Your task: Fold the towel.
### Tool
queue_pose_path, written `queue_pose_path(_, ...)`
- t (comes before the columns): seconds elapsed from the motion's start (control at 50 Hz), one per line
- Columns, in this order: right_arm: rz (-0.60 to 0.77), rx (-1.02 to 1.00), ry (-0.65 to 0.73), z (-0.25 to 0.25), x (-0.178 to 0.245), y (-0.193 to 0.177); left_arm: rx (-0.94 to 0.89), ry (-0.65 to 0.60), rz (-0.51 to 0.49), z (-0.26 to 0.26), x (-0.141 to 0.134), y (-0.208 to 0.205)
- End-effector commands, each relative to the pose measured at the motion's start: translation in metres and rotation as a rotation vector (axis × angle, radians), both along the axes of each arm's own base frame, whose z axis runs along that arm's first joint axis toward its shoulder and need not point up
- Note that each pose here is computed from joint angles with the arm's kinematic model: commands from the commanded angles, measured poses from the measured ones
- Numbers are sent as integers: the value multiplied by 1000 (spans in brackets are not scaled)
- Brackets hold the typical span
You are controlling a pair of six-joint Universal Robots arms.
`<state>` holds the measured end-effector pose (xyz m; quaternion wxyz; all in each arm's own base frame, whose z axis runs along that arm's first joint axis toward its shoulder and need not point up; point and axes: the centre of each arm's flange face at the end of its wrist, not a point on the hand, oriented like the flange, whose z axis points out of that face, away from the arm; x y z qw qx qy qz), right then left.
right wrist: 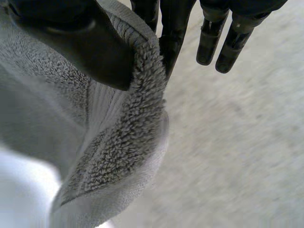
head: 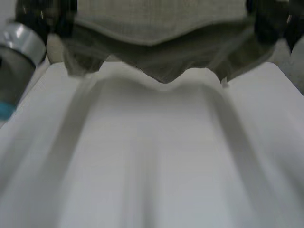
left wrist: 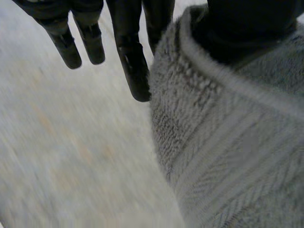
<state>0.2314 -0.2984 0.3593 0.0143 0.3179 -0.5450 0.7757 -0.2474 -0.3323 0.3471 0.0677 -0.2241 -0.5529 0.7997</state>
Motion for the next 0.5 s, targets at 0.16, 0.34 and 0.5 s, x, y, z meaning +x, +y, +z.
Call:
queue_pose_path(0.16, 78, 340, 200, -140, -24, 51, 295, -147, -140, -178, 19, 37)
queue_pose_path(0.34, 36, 416, 179, -157, -38, 46, 315, -294, -123, -216, 23, 46)
queue_pose_path(0.5, 25, 423, 174, -158, -41, 45, 286, -392, -65, -232, 27, 40)
